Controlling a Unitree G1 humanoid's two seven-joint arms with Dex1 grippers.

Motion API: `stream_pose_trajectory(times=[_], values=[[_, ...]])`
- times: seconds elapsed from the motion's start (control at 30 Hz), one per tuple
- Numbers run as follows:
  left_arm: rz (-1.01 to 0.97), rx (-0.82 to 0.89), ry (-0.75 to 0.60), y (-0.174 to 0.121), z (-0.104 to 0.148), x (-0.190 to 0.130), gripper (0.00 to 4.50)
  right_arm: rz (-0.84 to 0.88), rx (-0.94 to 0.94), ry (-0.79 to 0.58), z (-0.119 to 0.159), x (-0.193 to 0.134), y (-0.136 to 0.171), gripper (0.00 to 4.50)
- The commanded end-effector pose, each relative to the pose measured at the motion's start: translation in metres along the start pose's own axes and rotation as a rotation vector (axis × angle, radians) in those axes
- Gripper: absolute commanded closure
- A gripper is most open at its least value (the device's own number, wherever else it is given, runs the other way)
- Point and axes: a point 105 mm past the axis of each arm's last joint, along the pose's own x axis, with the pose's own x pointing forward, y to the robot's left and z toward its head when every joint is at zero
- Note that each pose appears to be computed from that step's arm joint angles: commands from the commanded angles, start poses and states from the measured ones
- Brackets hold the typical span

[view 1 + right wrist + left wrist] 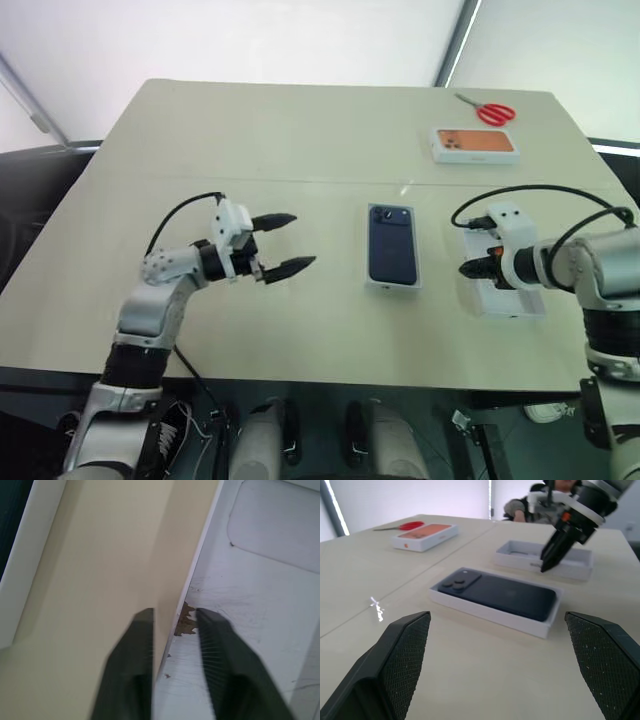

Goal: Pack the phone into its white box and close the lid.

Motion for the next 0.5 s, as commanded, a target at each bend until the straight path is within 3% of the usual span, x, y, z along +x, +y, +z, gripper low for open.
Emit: stream_pose_trajectory(times=[0.03,0.23,0.5], values=[[0.0,0.032,-0.027,-0.003,0.01,-0.001,0.0,-0.004,-0.004,-0.044,0.008,-0.006,-0.001,4.45],[0.016,0.042,-0.023,0.0,0.013,-0.002,0.0,-0.002,0.042,-0.079,0.016,-0.002,-0.002,4.45],[0.085,0.019,-0.007,0.014,0.011,-0.004,0.0,0.237,0.165,-0.531,0.115,-0.039,0.034,4.45]])
